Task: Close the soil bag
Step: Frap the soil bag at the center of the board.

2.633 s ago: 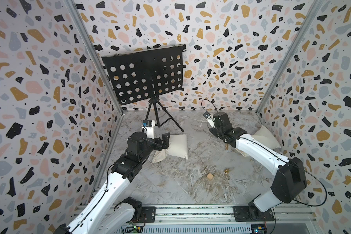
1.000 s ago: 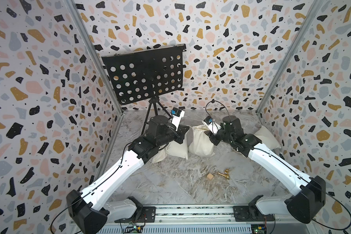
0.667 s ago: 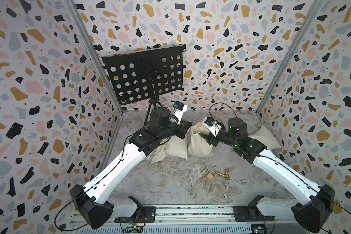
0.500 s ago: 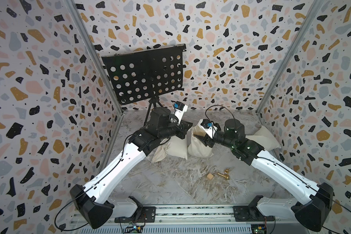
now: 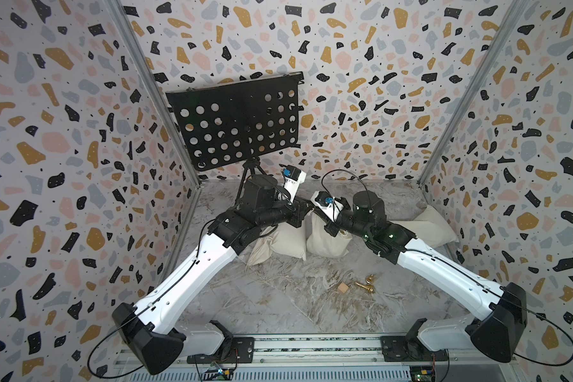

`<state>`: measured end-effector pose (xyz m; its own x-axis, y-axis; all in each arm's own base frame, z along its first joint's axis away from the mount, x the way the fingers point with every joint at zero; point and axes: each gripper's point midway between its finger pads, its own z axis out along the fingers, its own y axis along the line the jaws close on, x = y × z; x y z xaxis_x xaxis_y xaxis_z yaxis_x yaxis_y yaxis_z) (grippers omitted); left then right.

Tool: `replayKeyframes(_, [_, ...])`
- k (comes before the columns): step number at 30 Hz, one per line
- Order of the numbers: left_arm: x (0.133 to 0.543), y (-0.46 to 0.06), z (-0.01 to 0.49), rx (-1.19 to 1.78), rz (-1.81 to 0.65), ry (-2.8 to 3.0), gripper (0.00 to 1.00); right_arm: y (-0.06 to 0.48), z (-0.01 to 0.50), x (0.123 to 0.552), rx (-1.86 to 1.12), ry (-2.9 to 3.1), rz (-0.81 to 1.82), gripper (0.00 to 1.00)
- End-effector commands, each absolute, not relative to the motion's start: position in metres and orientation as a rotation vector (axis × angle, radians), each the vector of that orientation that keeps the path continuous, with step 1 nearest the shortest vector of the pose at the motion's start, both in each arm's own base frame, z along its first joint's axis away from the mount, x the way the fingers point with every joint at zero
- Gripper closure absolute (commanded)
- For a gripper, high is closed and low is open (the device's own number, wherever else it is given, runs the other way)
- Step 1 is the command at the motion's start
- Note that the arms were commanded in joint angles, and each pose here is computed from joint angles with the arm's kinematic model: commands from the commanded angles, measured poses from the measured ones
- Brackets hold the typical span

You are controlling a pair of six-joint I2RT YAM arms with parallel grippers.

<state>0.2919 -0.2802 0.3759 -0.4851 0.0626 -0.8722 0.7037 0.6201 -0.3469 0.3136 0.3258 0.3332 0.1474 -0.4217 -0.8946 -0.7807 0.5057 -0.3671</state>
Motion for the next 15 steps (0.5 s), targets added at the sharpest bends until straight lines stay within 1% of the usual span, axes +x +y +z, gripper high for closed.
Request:
replayKeyframes(1, [0.266,-0.27,0.454,0.609,-0.974,1.689,1.0,0.31,0.319,0.339,-1.045,1.565,0.194,0.93])
replayKeyframes(4, [0.255,-0.246,0.487,0.529,-0.969,1.583,1.0,0.273,0.27,0.366,-0.988,1.733,0.065,0.94])
replayKeyframes(6, [0.251,-0.222,0.509,0.459,-0.959,1.527,1.0,0.232,0.224,0.377,-0.918,1.882,-0.014,0.94])
replayKeyframes(8, [0.251,-0.2,0.526,0.388,-0.931,1.496,1.0,0.195,0.195,0.384,-0.841,1.982,-0.077,0.91])
replayKeyframes(10, [0.257,-0.181,0.536,0.323,-0.888,1.48,1.0,0.164,0.172,0.39,-0.801,2.059,-0.168,0.87])
replayKeyframes(12, [0.263,-0.171,0.543,0.287,-0.88,1.475,1.0,0.142,0.153,0.394,-0.801,2.124,-0.277,0.86])
replayKeyframes(15, [0.271,-0.163,0.55,0.25,-0.901,1.471,1.0,0.125,0.144,0.399,-0.764,2.178,-0.332,0.86])
